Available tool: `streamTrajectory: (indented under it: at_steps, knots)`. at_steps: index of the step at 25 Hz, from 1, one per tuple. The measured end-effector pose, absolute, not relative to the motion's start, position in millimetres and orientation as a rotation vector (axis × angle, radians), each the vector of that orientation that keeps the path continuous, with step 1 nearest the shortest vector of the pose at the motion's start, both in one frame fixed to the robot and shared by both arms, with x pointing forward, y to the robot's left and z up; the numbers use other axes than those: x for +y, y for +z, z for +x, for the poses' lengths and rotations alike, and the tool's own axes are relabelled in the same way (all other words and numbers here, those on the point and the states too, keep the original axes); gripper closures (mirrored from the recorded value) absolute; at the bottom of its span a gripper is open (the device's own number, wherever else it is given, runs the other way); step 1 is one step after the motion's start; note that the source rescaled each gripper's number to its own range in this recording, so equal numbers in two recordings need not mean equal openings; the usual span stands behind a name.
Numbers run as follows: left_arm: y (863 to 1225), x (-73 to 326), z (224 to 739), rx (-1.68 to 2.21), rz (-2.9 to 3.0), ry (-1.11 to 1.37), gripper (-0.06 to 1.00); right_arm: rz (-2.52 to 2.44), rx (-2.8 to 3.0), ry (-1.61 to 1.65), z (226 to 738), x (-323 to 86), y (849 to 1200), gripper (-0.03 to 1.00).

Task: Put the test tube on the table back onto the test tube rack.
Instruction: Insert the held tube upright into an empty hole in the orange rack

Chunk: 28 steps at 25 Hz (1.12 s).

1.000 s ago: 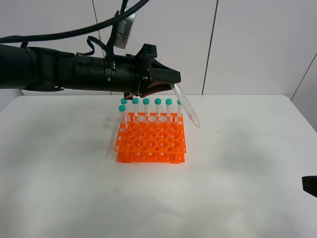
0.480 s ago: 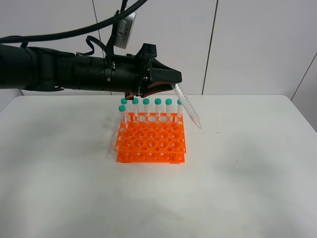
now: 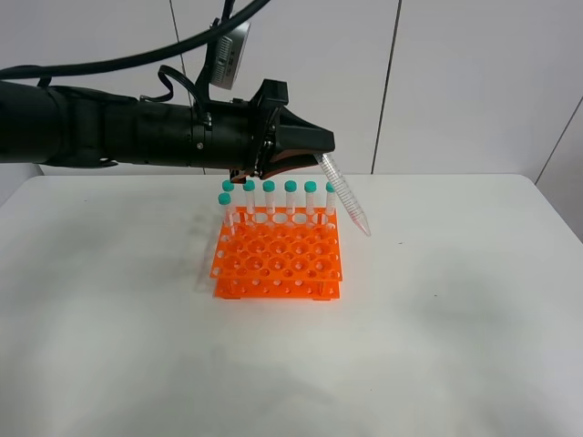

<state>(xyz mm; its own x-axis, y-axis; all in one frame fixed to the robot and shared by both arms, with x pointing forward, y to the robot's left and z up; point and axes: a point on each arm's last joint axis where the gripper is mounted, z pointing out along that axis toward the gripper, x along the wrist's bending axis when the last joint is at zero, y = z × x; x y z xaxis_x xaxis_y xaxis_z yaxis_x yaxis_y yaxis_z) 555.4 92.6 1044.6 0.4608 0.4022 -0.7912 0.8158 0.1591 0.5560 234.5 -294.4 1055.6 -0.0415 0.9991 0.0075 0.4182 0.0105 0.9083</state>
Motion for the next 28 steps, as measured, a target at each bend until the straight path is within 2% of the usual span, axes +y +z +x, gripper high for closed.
streamTrajectory:
  at_steps: [13, 21, 28]
  knots:
    - [1047, 93, 555, 1.122, 1.464, -0.386, 0.94, 1.486, 1.573, 1.026, 234, -294, 1056, -0.03]
    - [1091, 116, 544, 1.101, 1.488, -0.047, 0.94, 1.487, 1.574, 1.029, 234, -294, 1056, -0.03]
    - [1094, 120, 544, 1.102, 1.504, 0.023, 0.94, 1.487, 1.574, 1.030, 234, -294, 1056, -0.03]
